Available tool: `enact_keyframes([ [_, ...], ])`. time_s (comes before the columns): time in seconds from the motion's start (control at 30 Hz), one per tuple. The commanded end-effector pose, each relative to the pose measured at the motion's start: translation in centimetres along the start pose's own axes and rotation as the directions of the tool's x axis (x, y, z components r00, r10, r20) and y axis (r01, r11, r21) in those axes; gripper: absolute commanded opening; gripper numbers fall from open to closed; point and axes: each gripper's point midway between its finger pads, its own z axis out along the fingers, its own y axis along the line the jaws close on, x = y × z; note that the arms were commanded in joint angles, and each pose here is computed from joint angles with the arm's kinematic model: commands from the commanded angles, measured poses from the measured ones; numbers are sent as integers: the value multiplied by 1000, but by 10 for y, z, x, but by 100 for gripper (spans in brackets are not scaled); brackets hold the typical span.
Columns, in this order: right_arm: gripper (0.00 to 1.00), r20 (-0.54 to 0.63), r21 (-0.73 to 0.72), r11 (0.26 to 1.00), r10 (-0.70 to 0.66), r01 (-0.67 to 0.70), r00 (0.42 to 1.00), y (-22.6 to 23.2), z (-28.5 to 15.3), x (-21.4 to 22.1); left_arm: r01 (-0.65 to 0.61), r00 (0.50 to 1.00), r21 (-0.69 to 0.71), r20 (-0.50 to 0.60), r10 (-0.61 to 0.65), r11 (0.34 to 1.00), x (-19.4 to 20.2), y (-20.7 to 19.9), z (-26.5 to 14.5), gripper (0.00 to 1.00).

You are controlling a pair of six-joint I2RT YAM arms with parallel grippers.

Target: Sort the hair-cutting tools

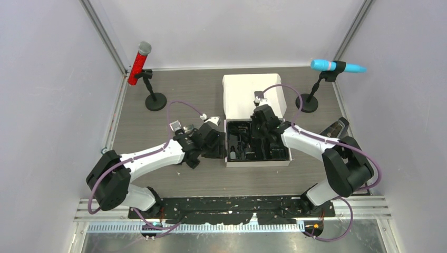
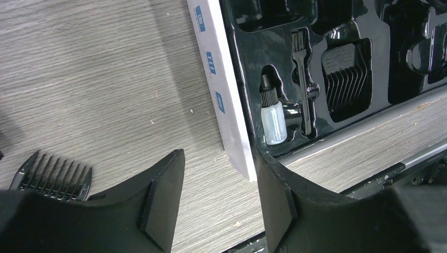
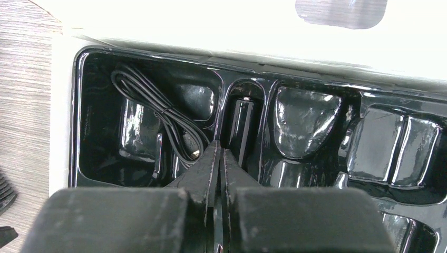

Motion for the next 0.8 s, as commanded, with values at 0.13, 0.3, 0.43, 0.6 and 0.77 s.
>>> enact_keyframes([
  [0.13, 15, 159, -115, 993, 7, 11, 987, 14, -42, -31, 54, 994, -34, 96, -51, 998, -30, 14, -22, 57],
  [0.3, 54, 359, -231, 971, 30, 57, 933, 28, -87, -63, 125, 986, -159, 132, -105, 979, -37, 57, -32, 59],
  [0.43, 79, 445, -288, 953, 44, 97, 894, 32, -108, -67, 192, 975, -253, 162, -154, 948, -39, 91, -39, 62],
  [0.6, 86, 489, -349, 928, 58, 135, 870, 40, -120, -66, 264, 958, -351, 203, -202, 898, -42, 128, -44, 66],
  [0.77, 86, 482, -371, 919, 64, 137, 874, 44, -120, -65, 331, 941, -401, 209, -266, 854, -42, 156, -37, 68],
])
